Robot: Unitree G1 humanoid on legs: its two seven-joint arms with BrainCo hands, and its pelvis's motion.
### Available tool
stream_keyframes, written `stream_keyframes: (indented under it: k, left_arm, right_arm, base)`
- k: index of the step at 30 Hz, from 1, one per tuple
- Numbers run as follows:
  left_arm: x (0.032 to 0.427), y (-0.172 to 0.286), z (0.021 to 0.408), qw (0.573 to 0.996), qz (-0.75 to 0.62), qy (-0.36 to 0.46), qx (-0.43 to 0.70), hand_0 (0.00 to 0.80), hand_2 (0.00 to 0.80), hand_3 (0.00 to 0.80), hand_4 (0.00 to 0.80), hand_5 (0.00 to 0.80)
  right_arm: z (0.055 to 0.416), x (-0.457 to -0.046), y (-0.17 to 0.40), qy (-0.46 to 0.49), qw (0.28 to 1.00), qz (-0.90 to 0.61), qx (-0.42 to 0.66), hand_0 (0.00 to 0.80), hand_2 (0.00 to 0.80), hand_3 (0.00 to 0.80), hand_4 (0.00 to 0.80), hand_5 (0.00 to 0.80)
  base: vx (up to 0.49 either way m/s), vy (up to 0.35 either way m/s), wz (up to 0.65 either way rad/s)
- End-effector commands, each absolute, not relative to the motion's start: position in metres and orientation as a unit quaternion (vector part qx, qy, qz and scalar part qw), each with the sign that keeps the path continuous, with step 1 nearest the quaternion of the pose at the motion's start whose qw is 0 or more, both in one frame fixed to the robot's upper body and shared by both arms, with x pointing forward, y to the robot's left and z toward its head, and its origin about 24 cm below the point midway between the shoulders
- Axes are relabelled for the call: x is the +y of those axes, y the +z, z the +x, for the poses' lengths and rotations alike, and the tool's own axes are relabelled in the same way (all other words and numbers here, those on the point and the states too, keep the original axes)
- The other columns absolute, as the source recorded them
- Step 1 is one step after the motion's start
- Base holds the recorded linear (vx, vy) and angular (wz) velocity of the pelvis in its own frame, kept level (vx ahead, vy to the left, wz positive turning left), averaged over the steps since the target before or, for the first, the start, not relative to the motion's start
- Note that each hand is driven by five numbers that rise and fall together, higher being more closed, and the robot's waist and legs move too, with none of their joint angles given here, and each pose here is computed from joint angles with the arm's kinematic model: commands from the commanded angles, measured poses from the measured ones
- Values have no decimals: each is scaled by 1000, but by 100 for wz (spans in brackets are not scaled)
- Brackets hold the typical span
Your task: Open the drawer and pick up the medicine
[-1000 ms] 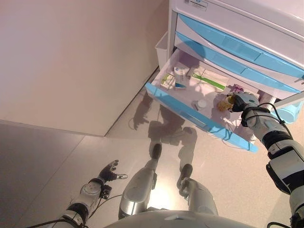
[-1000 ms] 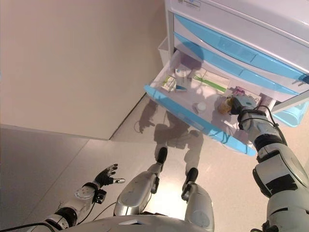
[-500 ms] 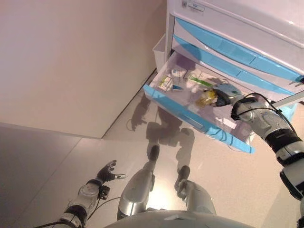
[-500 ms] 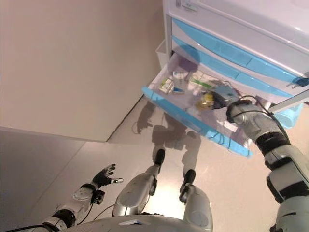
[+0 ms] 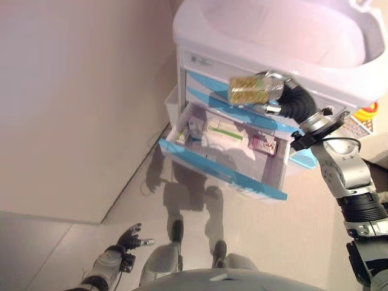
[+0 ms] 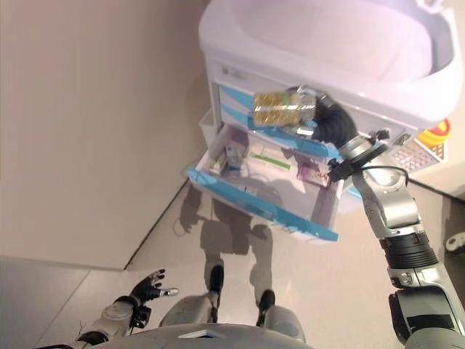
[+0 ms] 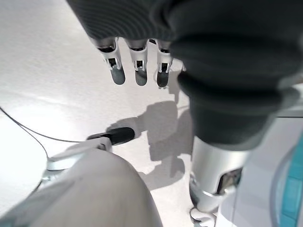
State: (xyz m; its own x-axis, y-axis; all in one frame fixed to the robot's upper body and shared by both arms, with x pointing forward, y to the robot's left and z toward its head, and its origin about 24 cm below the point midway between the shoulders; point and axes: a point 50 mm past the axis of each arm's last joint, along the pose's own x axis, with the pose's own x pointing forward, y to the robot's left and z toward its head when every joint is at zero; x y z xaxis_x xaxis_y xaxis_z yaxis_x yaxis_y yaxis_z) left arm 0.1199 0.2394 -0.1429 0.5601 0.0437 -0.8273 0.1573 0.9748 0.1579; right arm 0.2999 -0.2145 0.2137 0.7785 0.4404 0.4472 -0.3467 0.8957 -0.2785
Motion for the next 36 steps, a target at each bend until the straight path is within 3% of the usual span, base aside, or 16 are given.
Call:
stream_keyframes:
  k: [1,13,21,36]
  left_arm:
    - [248,-146,110,861,138,-42,488,0,0,0,0,0]
    - [264,-149,90,830,146,-21,538,0,0,0,0,0]
    - [278,-146,86,822,154,-6,548,0,0,0,0,0]
    - [298,-138,77,822,153,30,547,0,0,0,0,0]
  right_arm:
    - [302,-232,251,139,929,-39,-341,800,800,800,800,800]
    - [332,-322,287,-62,954,-177,-235,800,800,800,800,800]
    - [335,-361,319,-149,914,-358,-119,800,800,800,800,800]
    - [329,-382,330,-110,818,-549,133,800,800,800,800,800]
  base:
    - [43,26,1]
    - [39,25,2]
    - [48,-5,6]
    - [44,-11,13]
